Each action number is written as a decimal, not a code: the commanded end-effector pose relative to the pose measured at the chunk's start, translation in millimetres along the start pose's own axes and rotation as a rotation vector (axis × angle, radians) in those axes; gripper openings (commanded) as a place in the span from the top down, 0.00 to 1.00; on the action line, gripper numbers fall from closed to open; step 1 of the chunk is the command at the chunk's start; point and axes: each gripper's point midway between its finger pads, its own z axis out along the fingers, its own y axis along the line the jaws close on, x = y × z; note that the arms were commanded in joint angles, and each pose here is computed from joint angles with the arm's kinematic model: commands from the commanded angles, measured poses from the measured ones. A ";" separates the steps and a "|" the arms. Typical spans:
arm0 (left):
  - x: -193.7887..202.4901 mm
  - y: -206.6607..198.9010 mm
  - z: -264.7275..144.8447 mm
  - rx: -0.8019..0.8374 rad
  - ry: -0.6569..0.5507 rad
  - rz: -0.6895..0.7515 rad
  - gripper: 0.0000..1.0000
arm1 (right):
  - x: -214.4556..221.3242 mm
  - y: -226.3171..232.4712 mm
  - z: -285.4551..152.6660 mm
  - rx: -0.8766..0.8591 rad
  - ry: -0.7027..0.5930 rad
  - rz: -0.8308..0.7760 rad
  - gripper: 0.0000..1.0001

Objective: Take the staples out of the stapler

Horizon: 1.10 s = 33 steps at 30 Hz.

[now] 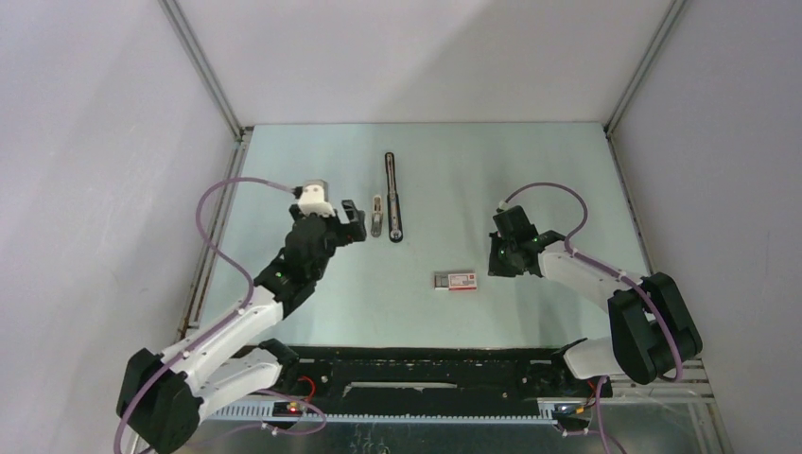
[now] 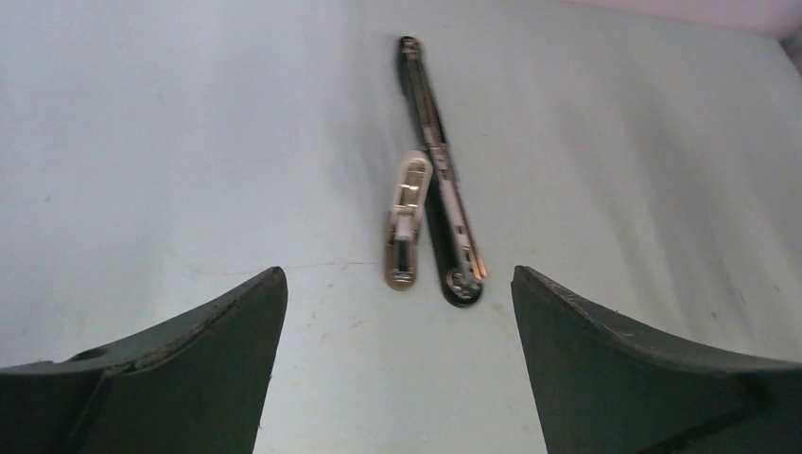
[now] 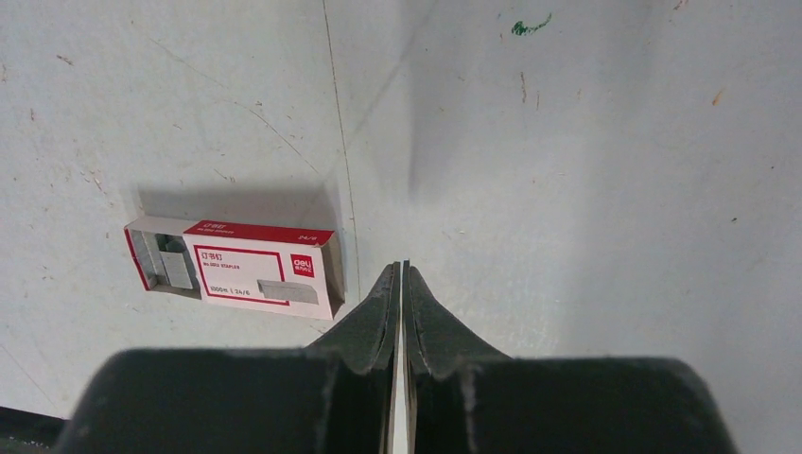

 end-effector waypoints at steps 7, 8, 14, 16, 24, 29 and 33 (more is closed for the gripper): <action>61.5 -11.6 10.3 0.049 0.247 -0.122 0.64 | -3.3 10.6 -2.6 -0.028 -0.031 0.017 0.90; 68.9 -16.8 9.5 0.059 0.266 -0.114 0.74 | -3.0 10.6 -2.0 -0.024 -0.030 0.017 0.91; 120.6 -53.5 3.4 0.112 0.410 -0.093 1.00 | 4.7 9.1 4.3 0.006 -0.009 0.006 0.90; 133.7 -66.3 2.3 0.137 0.452 -0.093 1.00 | 6.0 9.6 5.9 0.009 -0.005 0.004 0.90; 167.9 -108.2 1.9 0.204 0.550 -0.053 1.00 | 13.3 10.5 14.2 0.011 0.018 -0.010 0.91; 183.6 -126.9 2.7 0.236 0.588 -0.043 1.00 | 16.3 12.7 20.0 0.001 0.036 -0.009 0.91; 197.1 -141.8 1.1 0.259 0.624 -0.028 1.00 | 21.1 15.9 22.8 -0.014 0.058 -0.017 0.91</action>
